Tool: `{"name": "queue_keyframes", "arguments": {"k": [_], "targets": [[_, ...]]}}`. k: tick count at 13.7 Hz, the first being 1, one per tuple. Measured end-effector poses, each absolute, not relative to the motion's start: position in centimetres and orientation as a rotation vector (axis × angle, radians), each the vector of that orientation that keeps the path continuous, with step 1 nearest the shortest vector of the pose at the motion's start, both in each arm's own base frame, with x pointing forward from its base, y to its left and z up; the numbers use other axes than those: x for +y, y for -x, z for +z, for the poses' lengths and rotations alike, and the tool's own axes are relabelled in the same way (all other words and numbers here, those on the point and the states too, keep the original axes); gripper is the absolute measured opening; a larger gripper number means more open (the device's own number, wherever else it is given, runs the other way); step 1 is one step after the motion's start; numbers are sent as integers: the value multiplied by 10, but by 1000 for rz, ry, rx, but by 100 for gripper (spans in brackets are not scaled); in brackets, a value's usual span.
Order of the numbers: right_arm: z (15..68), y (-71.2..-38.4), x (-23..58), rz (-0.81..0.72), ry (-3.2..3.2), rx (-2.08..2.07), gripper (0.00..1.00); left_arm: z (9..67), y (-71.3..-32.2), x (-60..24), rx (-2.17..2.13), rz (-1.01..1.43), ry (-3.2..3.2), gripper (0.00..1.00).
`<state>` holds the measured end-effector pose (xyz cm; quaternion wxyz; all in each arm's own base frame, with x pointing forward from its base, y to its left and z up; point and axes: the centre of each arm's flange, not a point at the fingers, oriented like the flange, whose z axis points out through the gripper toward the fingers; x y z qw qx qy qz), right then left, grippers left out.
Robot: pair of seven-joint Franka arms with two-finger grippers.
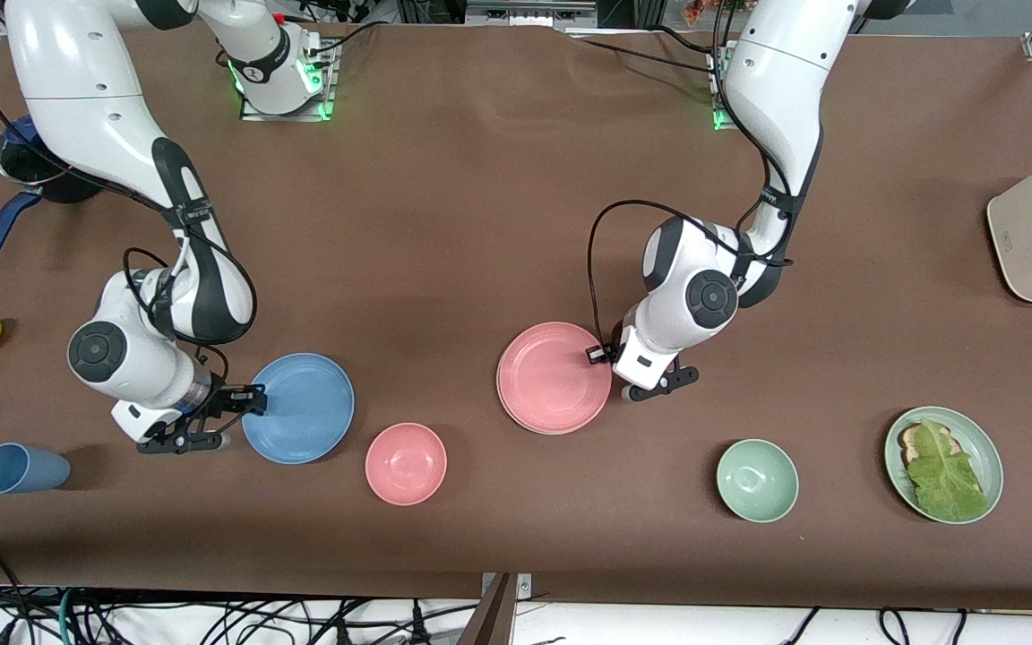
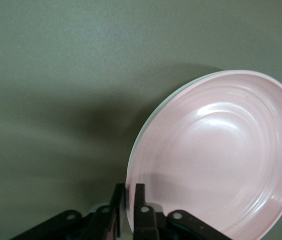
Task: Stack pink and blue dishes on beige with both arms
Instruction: 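Lower the pink plate onto the beige plate while the right gripper grasps the blue plate, then open the left gripper and withdraw it toward its base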
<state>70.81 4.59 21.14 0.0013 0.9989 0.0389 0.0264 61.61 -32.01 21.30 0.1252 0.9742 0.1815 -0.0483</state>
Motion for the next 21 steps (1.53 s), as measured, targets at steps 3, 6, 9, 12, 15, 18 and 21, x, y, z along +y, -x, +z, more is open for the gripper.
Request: {"name": "queue_keyframes", "arguments": {"k": [3, 6, 9, 12, 15, 18, 21], "targets": [[208, -707, 47, 75, -3139, 121, 65, 222, -622, -323, 523, -116, -2828, 48], [202, -706, 50, 61, -3142, 125, 61, 252, -628, -325, 502, -123, -2816, 79], [196, -704, 50, 46, -3142, 125, 46, 308, -637, -296, 341, -244, -2892, 100], [196, -704, 50, 46, -3143, 126, 33, 347, -658, -224, 118, -310, -2949, 100], [196, -704, 51, 46, -3143, 126, 15, 349, -677, -137, 34, -322, -2930, 100], [202, -706, 52, 54, -3149, 122, 6, 342, -687, -50, -39, -296, -2904, 100], [212, -709, 55, 48, -3153, 138, 6, 353, -690, 6, -45, -262, -2952, 100]]}}
